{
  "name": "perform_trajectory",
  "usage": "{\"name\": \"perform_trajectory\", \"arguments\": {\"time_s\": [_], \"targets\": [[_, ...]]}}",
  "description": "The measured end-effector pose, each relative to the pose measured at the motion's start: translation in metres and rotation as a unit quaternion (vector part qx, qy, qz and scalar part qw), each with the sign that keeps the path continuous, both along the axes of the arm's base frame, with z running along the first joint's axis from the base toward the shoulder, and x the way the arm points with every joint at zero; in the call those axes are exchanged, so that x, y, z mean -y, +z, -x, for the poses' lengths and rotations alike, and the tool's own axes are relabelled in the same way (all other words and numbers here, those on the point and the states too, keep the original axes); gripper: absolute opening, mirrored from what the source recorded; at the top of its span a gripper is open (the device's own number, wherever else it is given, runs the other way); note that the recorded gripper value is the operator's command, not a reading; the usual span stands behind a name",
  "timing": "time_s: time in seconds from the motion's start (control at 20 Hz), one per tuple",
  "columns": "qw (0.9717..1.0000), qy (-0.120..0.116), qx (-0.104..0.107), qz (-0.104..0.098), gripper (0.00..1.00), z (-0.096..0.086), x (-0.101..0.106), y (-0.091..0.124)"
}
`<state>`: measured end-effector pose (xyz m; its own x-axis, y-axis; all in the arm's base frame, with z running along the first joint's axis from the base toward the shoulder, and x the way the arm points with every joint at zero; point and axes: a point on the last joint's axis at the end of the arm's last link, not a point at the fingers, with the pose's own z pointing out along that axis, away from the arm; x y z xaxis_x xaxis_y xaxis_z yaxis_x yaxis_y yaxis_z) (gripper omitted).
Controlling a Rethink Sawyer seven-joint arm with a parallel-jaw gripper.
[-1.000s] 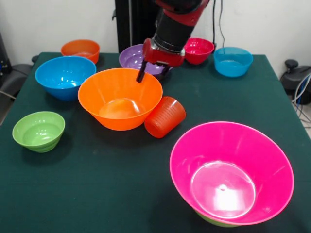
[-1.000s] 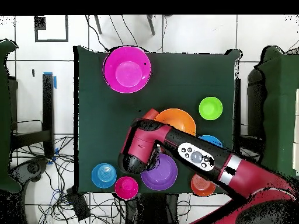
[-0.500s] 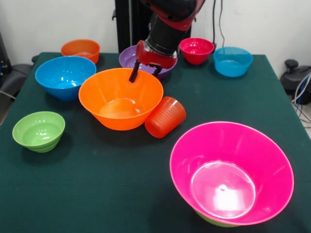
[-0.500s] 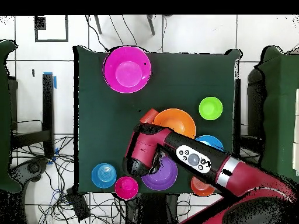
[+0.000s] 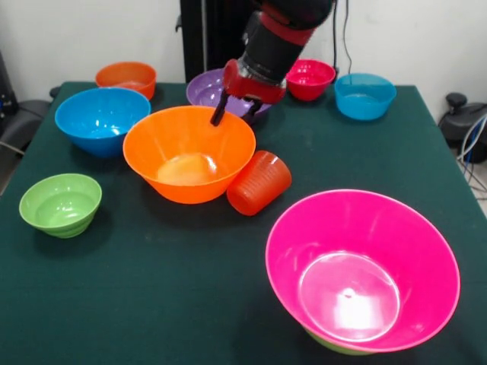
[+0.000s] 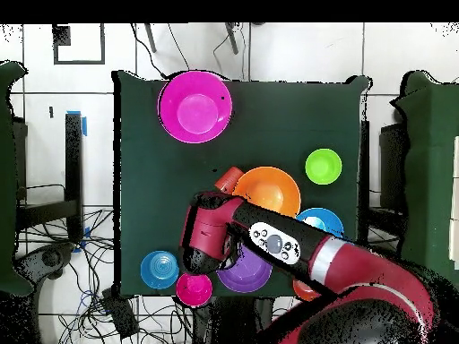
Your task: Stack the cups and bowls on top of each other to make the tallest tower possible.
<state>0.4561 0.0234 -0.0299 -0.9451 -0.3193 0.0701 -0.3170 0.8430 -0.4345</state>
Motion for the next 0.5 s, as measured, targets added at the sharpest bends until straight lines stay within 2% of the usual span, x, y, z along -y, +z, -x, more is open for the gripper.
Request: {"name": "perform_trajectory", "arguments": {"time_s": [0.3,0.35,0.5], "targets": [[0.9999,-0.001,0.006,0.010,1.00,0.004,-0.020,-0.004],[0.9998,-0.003,0.011,0.015,0.00,0.005,-0.027,-0.005],[0.9997,-0.003,0.013,0.018,0.00,0.006,-0.030,-0.005]]}}
